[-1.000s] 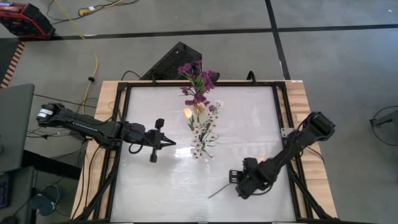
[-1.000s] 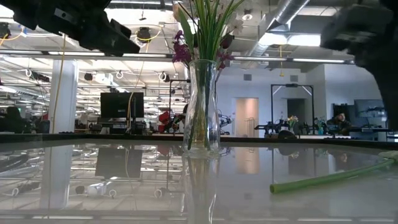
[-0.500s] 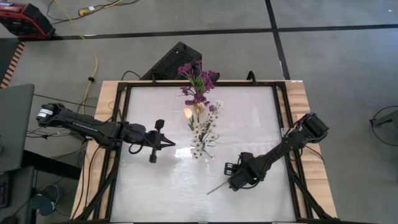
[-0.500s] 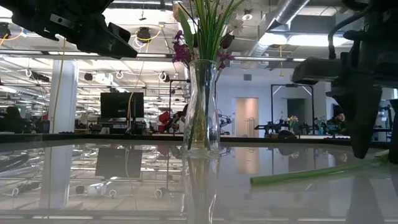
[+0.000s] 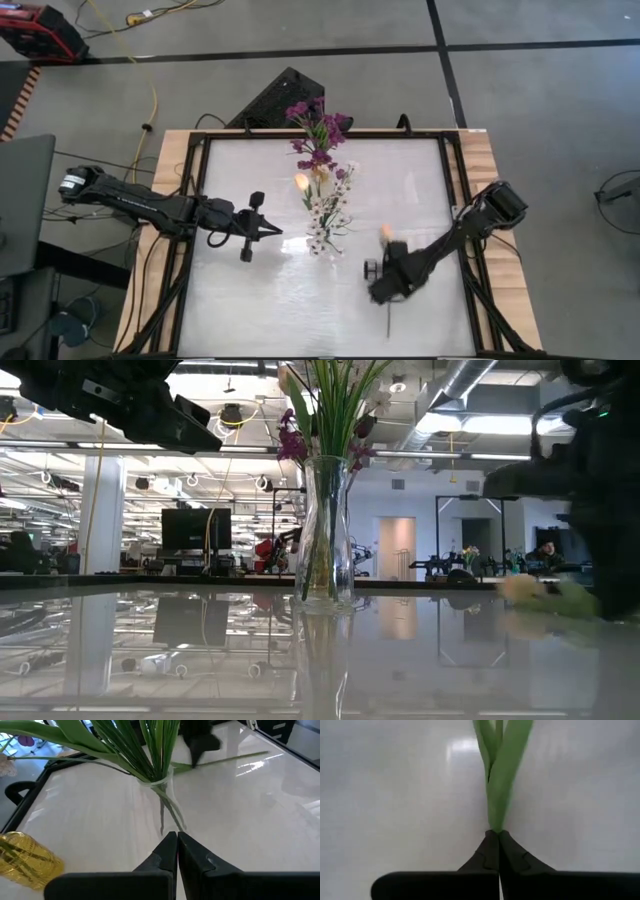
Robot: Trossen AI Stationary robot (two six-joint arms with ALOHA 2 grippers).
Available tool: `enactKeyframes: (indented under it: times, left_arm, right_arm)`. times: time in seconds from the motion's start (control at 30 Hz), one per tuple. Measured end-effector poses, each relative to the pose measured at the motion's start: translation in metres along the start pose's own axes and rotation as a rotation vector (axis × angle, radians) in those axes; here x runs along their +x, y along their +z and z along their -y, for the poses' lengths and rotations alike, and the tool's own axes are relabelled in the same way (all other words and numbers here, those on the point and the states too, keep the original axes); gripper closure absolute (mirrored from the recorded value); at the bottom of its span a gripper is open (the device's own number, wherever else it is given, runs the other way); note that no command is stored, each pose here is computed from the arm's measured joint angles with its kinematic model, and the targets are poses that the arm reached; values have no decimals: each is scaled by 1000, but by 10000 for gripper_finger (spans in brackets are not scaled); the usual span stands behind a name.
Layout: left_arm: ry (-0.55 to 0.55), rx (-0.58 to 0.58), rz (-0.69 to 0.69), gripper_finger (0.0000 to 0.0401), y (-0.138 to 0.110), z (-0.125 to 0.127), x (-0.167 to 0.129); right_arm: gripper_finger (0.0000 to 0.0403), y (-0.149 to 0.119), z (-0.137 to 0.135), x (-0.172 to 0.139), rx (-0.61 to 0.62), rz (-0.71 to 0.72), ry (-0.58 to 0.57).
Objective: Sort flowers into vase by color
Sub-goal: Put the pink flower into the transparent vase
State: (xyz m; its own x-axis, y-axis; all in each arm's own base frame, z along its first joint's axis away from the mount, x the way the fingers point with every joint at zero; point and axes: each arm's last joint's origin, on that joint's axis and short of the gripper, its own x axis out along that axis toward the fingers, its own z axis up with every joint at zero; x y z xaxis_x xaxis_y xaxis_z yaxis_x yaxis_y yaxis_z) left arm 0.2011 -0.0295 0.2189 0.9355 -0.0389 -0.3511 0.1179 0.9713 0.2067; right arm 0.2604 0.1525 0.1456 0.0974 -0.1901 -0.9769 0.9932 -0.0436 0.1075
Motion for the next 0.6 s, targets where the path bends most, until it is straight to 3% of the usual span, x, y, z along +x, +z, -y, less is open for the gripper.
enactKeyframes:
  times: [0.07,0.17,0.27,0.33,0.47,0.6]
  left_arm:
    - [0,-3,0,400,0,0,0]
    - [0,-8,-1,400,0,0,0]
    - [0,-7,-1,400,0,0,0]
    - [0,-8,-1,400,0,0,0]
    - [0,-8,-2,400,0,0,0]
    - [7,-9,2,400,0,0,0]
  right_arm:
    - [383,12,4,-8,-19,62,-9]
    - [385,29,10,-36,-24,143,74]
    - [389,40,22,-65,-63,270,221]
    - [389,45,27,-85,-111,393,382]
    - [389,45,32,-118,-297,644,627]
    - [389,42,34,-141,-455,821,717]
